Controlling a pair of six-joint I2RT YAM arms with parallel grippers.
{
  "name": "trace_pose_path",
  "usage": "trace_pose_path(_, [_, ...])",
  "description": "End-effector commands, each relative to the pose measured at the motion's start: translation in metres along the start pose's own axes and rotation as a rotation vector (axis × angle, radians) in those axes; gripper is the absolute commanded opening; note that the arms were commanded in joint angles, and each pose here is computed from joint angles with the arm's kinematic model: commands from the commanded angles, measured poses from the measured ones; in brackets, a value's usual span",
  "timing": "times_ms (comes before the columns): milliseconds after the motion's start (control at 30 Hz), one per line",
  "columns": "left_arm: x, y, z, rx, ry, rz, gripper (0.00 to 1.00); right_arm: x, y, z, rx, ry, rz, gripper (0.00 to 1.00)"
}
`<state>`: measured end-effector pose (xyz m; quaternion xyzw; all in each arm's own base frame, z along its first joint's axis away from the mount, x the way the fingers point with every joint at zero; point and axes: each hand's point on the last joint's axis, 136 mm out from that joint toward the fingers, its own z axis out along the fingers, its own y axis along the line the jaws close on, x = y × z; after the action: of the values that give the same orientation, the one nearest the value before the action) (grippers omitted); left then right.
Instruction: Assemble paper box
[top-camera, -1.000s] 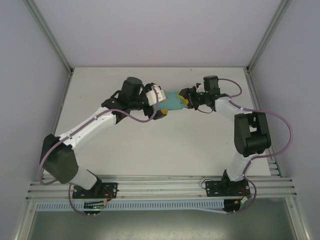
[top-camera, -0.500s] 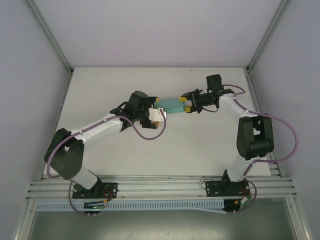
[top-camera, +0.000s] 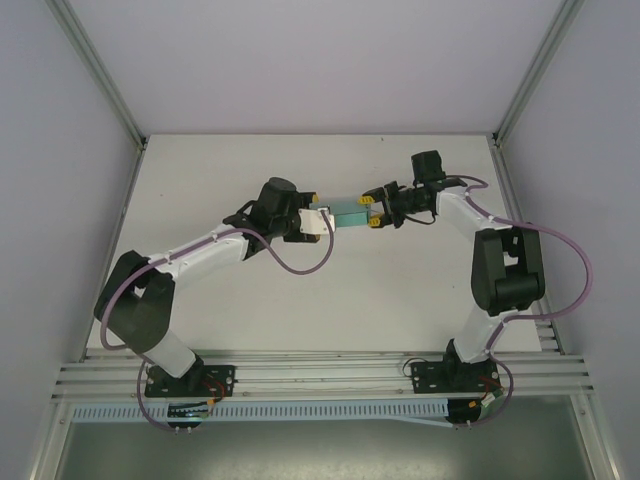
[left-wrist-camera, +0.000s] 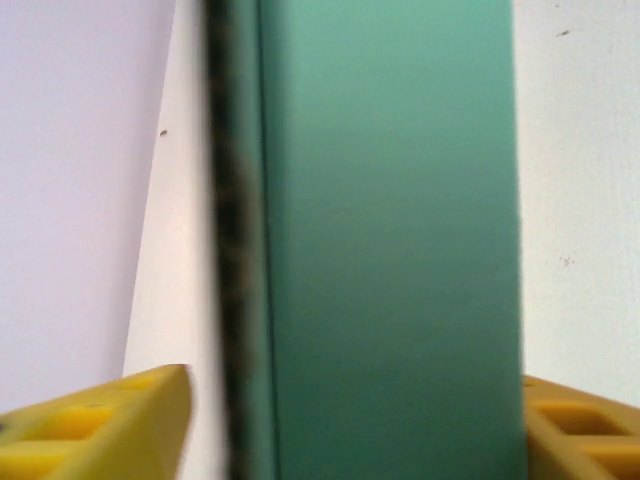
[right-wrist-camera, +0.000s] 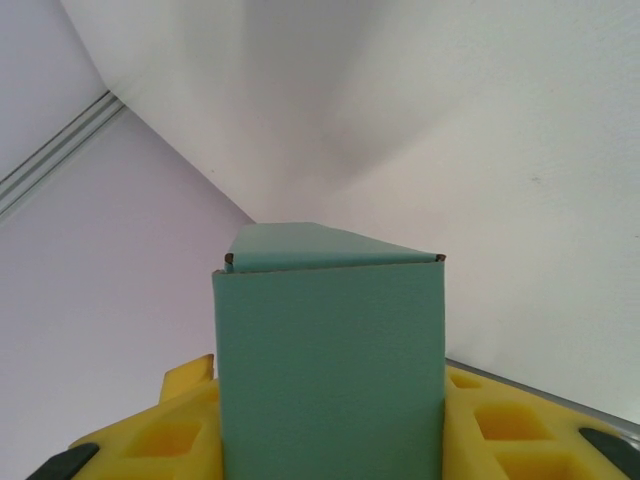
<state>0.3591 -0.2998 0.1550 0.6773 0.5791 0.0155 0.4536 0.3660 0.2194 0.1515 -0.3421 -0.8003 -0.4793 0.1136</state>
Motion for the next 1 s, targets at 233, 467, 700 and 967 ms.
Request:
trace_pose_path(233, [-0.028,0.008,0.002,-0.001,-0.107,-0.004,0.49,0.034,0.01,0.007,-0.017,0.117,-0.03,0.68])
trace_pose_path(467, [-0.018,-0.011,-0.008,0.082,-0.056,-0.019,0.44,0.002,0.017,-0.047,0.004,-0.216,-0.161,0.99])
trace_pose_path(700, [-0.004,-0.059,-0.023,0.417,-0.006,-0.133,0.41,-0.033,0.049,-0.144,0.086,-0.699,-0.666,0.99])
trace_pose_path(967, [0.013,-0.062,-0.024,0.63,0.024,-0.385,0.4,0.0,0.078,-0.149,-0.053,-0.719,-1.183,0.99])
